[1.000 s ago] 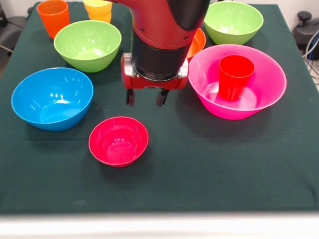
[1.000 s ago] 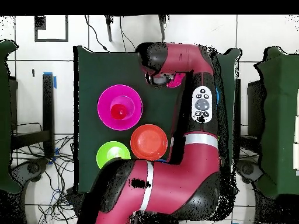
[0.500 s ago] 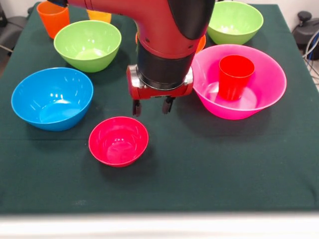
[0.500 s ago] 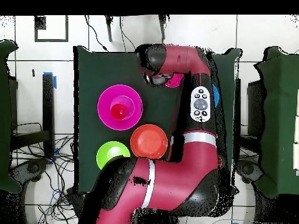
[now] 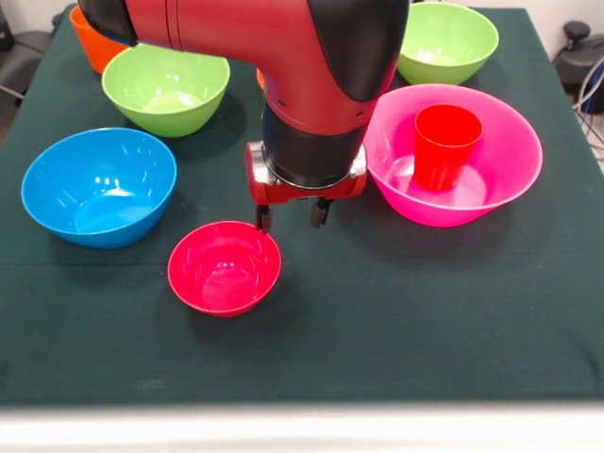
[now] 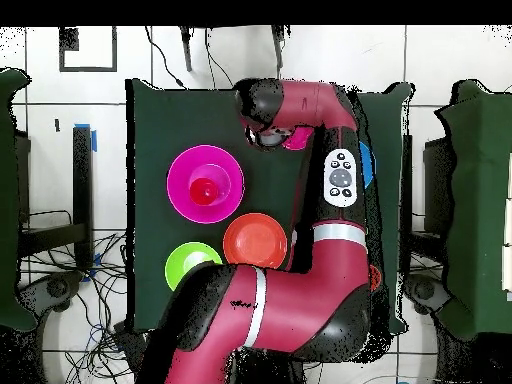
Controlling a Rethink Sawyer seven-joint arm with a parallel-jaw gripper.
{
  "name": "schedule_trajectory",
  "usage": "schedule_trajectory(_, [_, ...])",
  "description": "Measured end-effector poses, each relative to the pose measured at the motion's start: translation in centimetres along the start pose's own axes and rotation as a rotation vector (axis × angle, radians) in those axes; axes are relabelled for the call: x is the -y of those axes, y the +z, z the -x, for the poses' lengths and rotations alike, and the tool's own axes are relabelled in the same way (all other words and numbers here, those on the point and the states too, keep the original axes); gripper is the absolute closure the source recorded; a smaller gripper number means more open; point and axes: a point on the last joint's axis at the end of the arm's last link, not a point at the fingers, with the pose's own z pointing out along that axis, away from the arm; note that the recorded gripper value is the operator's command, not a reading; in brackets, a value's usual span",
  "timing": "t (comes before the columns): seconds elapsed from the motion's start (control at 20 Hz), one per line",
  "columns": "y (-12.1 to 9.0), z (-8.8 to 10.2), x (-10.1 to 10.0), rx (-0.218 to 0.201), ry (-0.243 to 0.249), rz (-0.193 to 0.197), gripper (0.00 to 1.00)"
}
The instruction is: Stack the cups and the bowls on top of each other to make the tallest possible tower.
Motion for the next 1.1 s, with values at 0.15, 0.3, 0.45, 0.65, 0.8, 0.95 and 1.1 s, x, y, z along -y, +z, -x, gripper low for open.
schedule_trajectory(0.15, [0.3,0.1,0.0,0.001,0.001,0.001,0.00])
schedule_trajectory(0.3, [1.0,0.3,0.0,0.004,0.003,0.001,0.00])
schedule_trajectory(0.45, [1.5,0.5,0.0,0.012,0.003,0.000,0.00])
schedule_trajectory(0.65, [2.5,1.0,-0.1,0.022,0.006,-0.002,0.00])
schedule_trajectory(0.8, [3.3,1.6,-0.2,0.031,0.007,-0.004,0.00])
schedule_trajectory(0.95, [4.3,2.3,-0.7,0.042,0.006,-0.007,0.00])
schedule_trajectory(1.1, [5.2,2.8,-1.1,0.051,0.003,-0.014,0.00])
